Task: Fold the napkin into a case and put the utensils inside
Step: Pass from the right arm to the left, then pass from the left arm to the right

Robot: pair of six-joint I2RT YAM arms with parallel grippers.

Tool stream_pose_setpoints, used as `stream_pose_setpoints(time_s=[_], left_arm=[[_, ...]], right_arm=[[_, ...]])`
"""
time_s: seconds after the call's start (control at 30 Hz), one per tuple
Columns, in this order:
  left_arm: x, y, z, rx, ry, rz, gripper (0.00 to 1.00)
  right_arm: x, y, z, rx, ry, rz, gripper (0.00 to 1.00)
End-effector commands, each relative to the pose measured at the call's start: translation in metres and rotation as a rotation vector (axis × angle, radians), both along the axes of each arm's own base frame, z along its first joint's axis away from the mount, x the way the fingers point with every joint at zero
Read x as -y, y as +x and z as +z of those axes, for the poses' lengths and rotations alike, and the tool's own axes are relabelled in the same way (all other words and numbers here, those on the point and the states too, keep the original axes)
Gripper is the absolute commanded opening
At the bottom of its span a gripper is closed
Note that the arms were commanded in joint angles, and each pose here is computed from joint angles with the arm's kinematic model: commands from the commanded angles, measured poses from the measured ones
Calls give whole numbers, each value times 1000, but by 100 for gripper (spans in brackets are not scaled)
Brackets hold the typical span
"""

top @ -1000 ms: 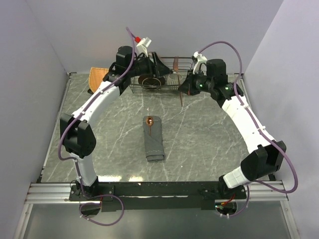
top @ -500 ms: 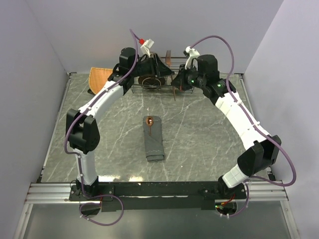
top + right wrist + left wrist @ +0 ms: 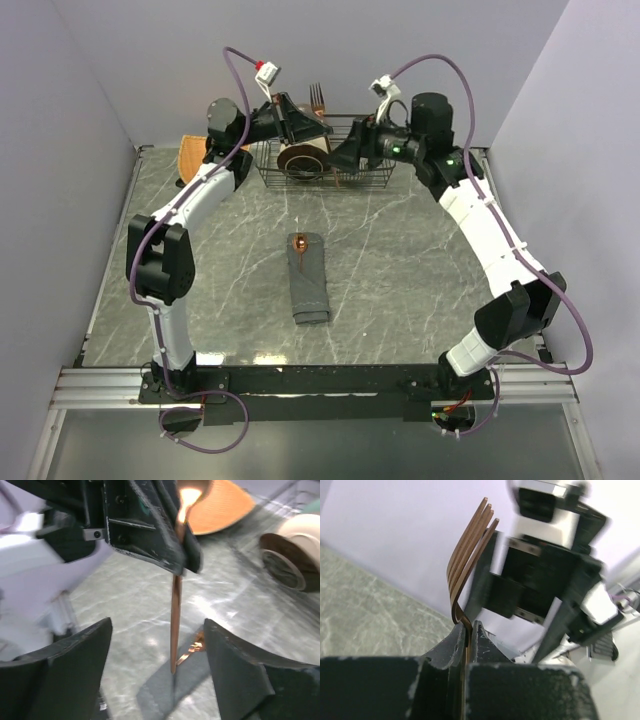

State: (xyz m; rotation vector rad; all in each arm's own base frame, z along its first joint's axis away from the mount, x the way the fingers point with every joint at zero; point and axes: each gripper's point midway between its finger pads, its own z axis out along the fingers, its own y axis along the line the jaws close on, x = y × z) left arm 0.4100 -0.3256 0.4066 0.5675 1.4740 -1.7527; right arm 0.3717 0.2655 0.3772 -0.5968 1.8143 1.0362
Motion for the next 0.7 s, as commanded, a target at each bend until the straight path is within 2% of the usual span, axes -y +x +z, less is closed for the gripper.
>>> stream_pose_setpoints(time_s=[0.0,0.17,0.37,0.47,0.57,0.6,0.63,0.67], left_arm=[[-12,-53,52,250,-76,-102,1],[-15,-69,67,322,-108,-125,1],[-17,-79,76,343,-124,-134,1],[-18,-85,79,349,-126,-138,1],[-18,-82,81,324,-121,-121,1],[-17,-75,85,296,-133,-87,7],[-14,-61,77,186,-105,-55,22],[-18,-47,80,154,-99,8,58]], right_arm=[[-4,-24,31,-25,156,203,83],[-17,-48,46,-19,232,352,76],[-27,-54,29,-49,209,375,68],[-28,-50,21,-58,200,358,52],[-29,-50,23,-32,185,353,19],[-29,-47,25,-15,179,338,0],[-28,-45,28,-3,177,318,0],[-27,-43,29,0,175,297,0]])
